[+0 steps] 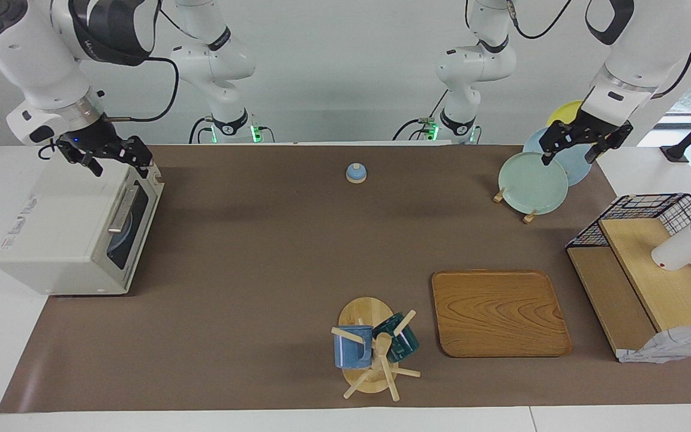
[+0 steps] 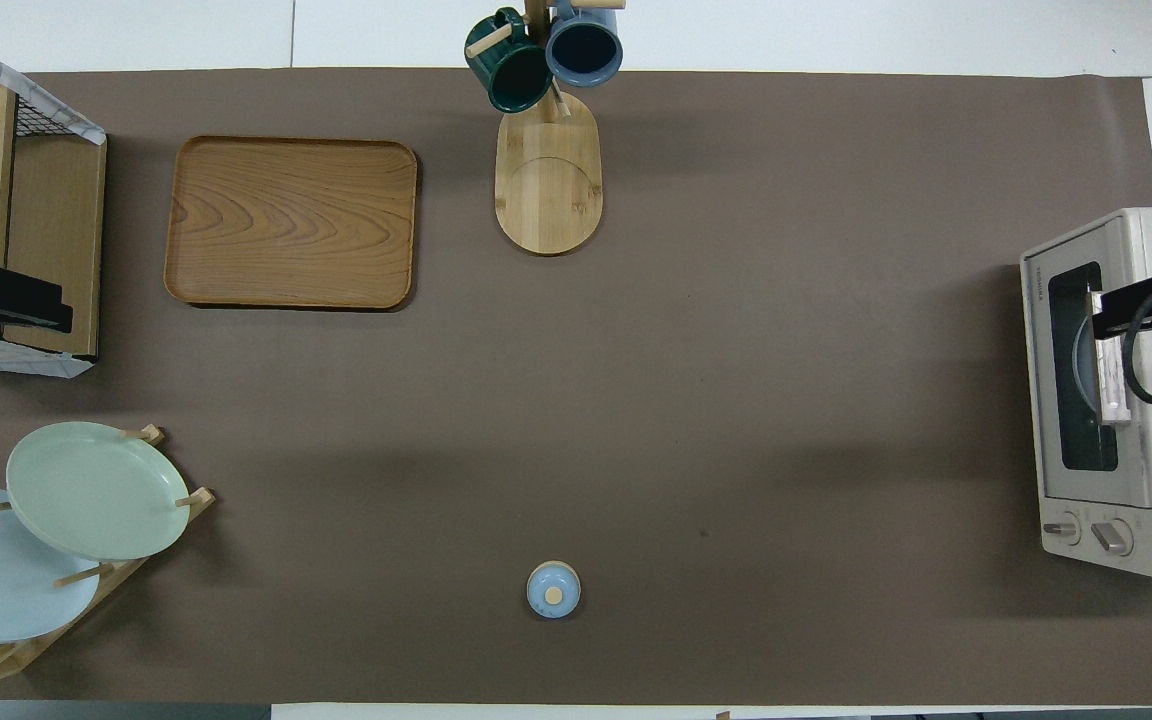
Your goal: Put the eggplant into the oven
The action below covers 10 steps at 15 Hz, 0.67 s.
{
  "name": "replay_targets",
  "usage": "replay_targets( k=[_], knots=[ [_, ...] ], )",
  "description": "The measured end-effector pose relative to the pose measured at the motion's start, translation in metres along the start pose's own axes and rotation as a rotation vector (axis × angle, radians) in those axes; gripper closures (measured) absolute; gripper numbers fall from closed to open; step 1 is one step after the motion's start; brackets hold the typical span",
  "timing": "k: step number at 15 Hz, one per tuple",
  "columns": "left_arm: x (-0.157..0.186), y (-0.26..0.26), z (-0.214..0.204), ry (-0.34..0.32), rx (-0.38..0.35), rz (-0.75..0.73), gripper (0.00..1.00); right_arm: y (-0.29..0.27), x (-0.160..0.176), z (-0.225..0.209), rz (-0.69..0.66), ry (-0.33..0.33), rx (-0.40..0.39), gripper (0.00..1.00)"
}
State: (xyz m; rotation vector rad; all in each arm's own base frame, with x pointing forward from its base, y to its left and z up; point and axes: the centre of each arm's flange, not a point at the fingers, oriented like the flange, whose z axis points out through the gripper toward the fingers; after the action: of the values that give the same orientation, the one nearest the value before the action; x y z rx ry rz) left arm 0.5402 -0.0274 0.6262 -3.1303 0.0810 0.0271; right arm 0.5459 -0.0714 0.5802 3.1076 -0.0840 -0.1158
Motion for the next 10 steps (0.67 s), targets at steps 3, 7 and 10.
replay_targets(
  k=[3, 7, 10],
  knots=[
    [0.0, 0.0, 0.0, 0.0, 0.0, 0.0, 0.0, 0.004, 0.004, 0.002, 0.008, -0.006, -0.001, 0.0],
    [0.0, 0.0, 0.0, 0.0, 0.0, 0.0, 0.0, 0.011, 0.005, -0.005, 0.022, 0.008, -0.002, 0.0],
    [0.0, 0.0, 0.0, 0.0, 0.0, 0.0, 0.0, 0.026, 0.004, -0.011, 0.047, 0.019, -0.002, 0.0]
  ],
)
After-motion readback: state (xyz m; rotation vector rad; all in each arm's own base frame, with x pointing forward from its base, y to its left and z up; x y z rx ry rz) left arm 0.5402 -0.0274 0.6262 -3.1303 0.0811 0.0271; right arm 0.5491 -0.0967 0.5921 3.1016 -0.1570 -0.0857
